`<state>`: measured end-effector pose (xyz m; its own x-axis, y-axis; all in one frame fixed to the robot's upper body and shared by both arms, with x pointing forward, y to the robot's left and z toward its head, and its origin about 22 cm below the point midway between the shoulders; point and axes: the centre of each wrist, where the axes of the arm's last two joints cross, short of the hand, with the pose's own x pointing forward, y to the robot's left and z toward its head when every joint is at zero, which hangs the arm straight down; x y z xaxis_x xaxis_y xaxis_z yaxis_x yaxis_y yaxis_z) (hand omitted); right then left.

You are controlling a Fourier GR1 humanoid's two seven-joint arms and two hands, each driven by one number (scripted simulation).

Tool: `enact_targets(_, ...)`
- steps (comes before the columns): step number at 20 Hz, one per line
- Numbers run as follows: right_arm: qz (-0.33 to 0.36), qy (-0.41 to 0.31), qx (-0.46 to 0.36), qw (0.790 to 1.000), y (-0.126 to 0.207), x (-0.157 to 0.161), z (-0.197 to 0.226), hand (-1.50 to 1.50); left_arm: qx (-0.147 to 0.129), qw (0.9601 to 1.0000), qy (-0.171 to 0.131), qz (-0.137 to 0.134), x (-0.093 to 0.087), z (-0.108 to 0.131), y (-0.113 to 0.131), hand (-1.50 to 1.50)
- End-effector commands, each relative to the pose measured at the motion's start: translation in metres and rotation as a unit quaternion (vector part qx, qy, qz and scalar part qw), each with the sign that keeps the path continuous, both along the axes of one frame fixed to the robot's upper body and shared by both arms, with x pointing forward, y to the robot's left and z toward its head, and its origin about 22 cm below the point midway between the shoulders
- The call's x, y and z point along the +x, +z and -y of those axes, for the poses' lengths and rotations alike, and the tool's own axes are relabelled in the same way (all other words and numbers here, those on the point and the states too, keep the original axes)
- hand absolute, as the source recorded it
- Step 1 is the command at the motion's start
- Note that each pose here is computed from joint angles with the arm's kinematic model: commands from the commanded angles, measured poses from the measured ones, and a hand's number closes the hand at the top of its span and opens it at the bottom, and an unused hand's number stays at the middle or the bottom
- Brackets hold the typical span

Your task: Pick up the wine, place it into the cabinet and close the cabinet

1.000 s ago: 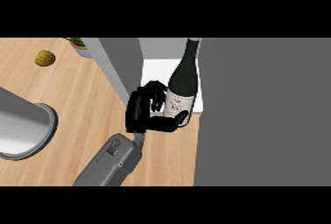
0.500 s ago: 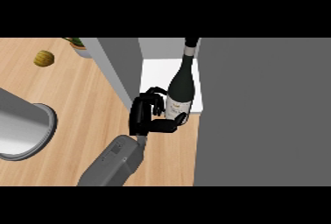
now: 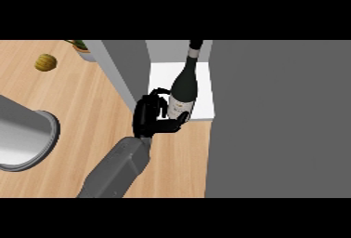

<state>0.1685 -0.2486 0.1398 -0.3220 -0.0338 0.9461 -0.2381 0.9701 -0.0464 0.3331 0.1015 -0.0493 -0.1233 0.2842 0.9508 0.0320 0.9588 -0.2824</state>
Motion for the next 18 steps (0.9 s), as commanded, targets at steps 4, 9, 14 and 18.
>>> enact_targets(4,0.001,0.004,-0.005,1.0,-0.003,0.006,0.001,-1.5,-0.002,1.0,-0.005,-0.003,0.028,0.001,0.007,1.5)
enact_targets(9,-0.005,0.003,0.003,1.0,0.008,-0.001,0.001,-1.5,-0.003,1.0,-0.006,-0.003,0.03,0.009,0.01,1.5)
enact_targets(14,-0.007,0.004,-0.001,1.0,0.003,0.008,0.007,-1.5,-0.025,0.9997,-0.008,-0.001,0.049,0.002,0.021,1.5)
enact_targets(18,-0.004,0.009,0.005,1.0,0.01,0.016,-0.004,-1.5,-0.022,0.9997,-0.003,-0.003,0.054,0.013,0.034,1.5)
